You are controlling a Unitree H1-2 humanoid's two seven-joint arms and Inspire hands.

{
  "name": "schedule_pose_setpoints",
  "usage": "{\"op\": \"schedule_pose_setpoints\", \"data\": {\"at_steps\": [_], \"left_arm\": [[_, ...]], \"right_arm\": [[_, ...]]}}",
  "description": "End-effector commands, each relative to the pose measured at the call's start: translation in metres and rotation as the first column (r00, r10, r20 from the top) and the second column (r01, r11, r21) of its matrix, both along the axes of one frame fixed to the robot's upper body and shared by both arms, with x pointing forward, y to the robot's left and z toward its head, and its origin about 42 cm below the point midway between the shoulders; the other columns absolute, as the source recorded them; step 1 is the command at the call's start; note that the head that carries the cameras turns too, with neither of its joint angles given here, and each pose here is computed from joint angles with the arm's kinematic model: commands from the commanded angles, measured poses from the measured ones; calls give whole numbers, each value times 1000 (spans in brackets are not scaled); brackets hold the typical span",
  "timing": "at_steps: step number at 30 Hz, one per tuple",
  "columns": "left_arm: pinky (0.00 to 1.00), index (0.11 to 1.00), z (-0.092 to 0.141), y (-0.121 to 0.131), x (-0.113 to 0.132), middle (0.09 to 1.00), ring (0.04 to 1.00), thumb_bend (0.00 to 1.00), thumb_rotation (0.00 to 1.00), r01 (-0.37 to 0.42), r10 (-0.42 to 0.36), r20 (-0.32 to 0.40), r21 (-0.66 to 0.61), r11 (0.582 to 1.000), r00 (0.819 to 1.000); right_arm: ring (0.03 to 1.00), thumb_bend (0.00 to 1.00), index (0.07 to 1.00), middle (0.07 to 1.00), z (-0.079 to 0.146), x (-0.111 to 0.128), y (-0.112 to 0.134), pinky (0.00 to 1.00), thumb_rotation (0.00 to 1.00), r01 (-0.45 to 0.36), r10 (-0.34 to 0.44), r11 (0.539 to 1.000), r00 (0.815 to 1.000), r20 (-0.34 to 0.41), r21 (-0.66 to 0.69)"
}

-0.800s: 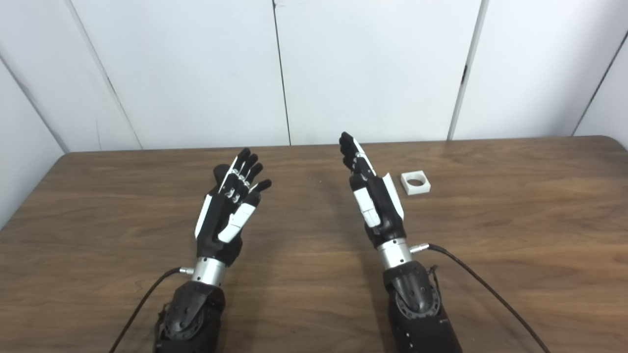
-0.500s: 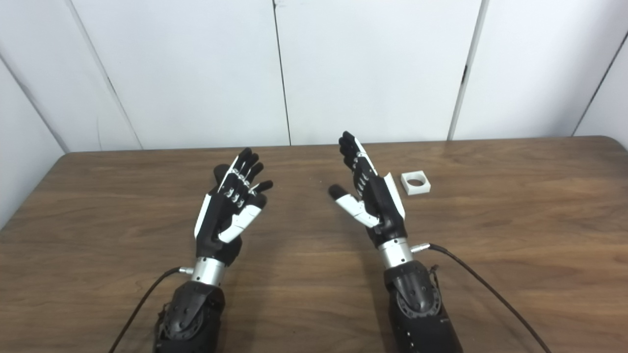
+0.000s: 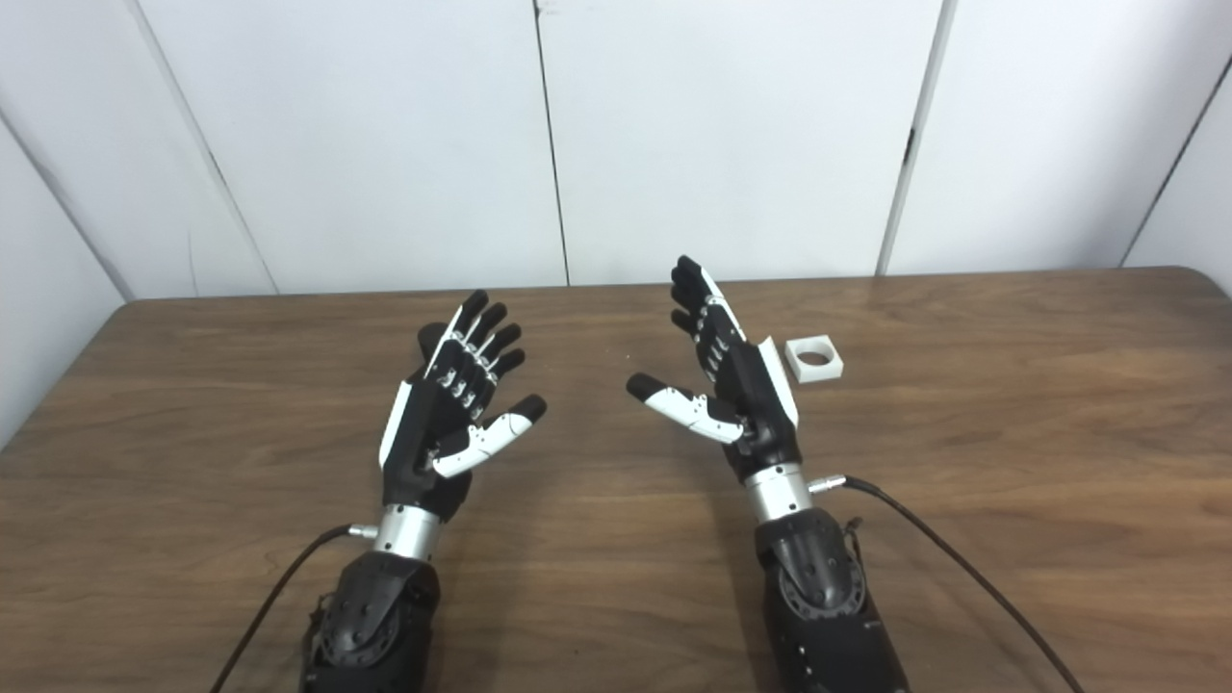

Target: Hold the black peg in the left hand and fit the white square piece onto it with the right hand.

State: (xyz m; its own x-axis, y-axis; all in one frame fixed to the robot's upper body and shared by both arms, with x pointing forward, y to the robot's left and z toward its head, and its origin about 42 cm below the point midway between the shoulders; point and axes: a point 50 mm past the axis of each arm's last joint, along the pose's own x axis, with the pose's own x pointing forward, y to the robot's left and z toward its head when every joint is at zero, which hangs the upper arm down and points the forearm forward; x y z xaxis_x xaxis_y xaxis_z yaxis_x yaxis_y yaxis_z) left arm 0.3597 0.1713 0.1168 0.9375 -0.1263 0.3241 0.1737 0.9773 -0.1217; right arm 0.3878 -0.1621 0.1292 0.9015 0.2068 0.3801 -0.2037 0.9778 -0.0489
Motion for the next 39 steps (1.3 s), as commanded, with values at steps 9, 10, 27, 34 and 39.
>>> {"op": "schedule_pose_setpoints", "data": {"at_steps": [9,10,27,34,39], "left_arm": [[810,946,-46,22,-26,926,881,651,0,-42,47,-141,35,999,989],[798,940,-46,21,-26,922,875,658,0,-45,49,-143,32,998,989],[669,901,-52,-10,-22,877,802,665,0,-29,32,-155,20,999,987],[645,893,-50,-7,-22,865,793,667,0,-62,70,-145,57,996,987],[645,869,-35,1,-21,828,769,673,39,-147,171,-75,253,956,982]], "right_arm": [[919,792,939,932,-76,-44,-41,890,381,75,-86,996,971,-223,-57],[921,790,941,933,-76,-44,-42,893,385,74,-84,996,971,-226,-55],[870,776,918,900,-80,-43,-68,854,442,93,-99,995,964,-247,-38],[856,791,911,890,-80,-43,-67,847,470,97,-104,994,963,-249,-40],[864,773,919,894,-80,-42,-68,844,466,95,-103,995,963,-248,-44]]}}
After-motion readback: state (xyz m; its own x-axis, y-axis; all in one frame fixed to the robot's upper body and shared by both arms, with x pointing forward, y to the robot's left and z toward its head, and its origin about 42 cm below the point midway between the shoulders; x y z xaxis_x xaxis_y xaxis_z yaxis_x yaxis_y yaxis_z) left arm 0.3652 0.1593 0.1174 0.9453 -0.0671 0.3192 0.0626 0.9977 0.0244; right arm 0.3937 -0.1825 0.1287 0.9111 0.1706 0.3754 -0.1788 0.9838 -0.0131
